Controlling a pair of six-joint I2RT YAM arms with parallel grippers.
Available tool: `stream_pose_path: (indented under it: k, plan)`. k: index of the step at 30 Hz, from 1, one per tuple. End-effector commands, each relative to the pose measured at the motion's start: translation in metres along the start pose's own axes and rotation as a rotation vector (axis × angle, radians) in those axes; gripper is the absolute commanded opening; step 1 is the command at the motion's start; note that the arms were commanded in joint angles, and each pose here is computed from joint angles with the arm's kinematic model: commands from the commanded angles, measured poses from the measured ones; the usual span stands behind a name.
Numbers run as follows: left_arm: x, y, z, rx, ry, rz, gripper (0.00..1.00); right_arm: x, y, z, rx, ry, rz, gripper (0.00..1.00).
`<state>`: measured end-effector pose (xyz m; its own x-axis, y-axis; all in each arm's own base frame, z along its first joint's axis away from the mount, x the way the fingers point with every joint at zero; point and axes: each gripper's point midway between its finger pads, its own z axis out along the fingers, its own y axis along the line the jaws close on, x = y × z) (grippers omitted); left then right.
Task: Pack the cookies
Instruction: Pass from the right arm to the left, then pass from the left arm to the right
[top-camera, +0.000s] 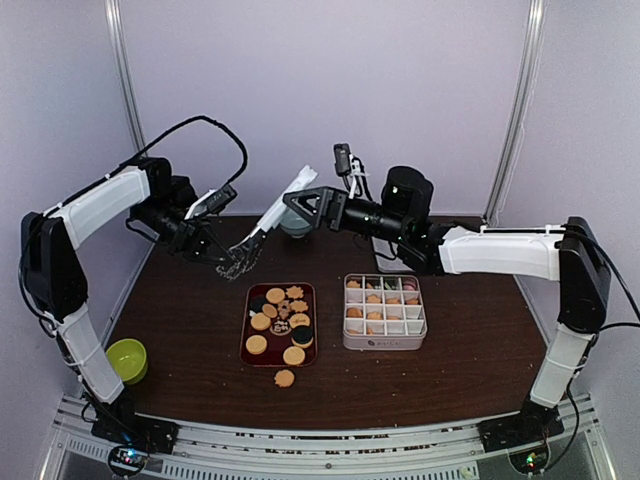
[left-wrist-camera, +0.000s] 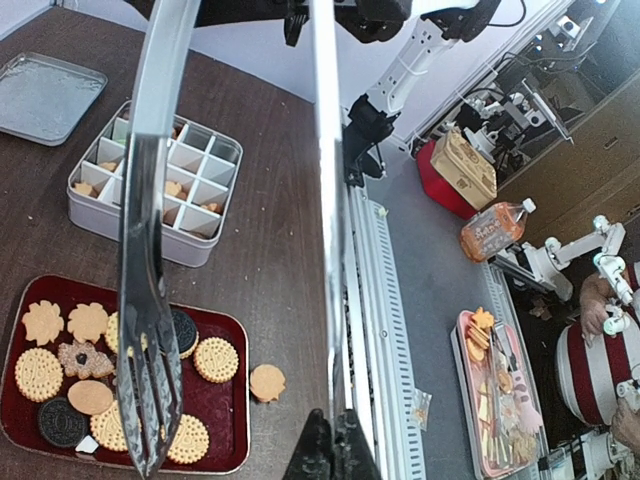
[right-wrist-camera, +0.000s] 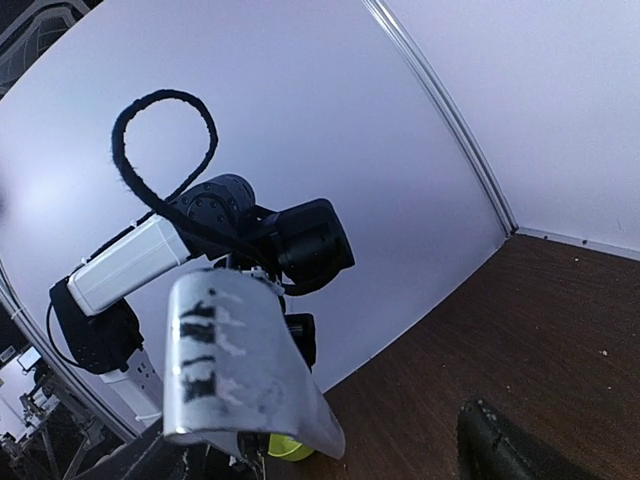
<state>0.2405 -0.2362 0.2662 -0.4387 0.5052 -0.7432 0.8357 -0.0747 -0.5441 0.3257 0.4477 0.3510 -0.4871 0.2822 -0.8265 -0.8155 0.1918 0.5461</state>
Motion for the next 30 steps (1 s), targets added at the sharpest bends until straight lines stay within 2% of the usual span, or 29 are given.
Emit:
stream_pose_path:
  k: [1, 11, 17, 20, 23, 30]
  plan:
    - [-0.010, -0.002, -0.005, -0.007, -0.020, 0.021, 0.00, -0.024, 0.028, -0.002, -0.121, -0.053, 0.039, 0.84]
    - [-0.007, 0.004, -0.004, -0.012, -0.002, 0.016, 0.00, -0.022, 0.048, 0.015, -0.279, 0.005, 0.115, 0.66]
    - [-0.007, 0.008, -0.005, -0.028, 0.016, 0.023, 0.00, -0.008, 0.046, 0.019, -0.285, 0.061, 0.142, 0.55]
    - [-0.006, 0.014, -0.006, -0.049, 0.025, 0.018, 0.00, -0.003, 0.045, 0.023, -0.289, 0.092, 0.157, 0.55]
    - [-0.006, 0.023, -0.006, -0.090, 0.038, 0.011, 0.00, -0.001, 0.048, 0.026, -0.296, 0.107, 0.158, 0.62]
    - [-0.008, 0.034, -0.011, -0.190, 0.047, 0.038, 0.00, 0.012, 0.034, 0.030, -0.202, 0.163, 0.128, 0.65]
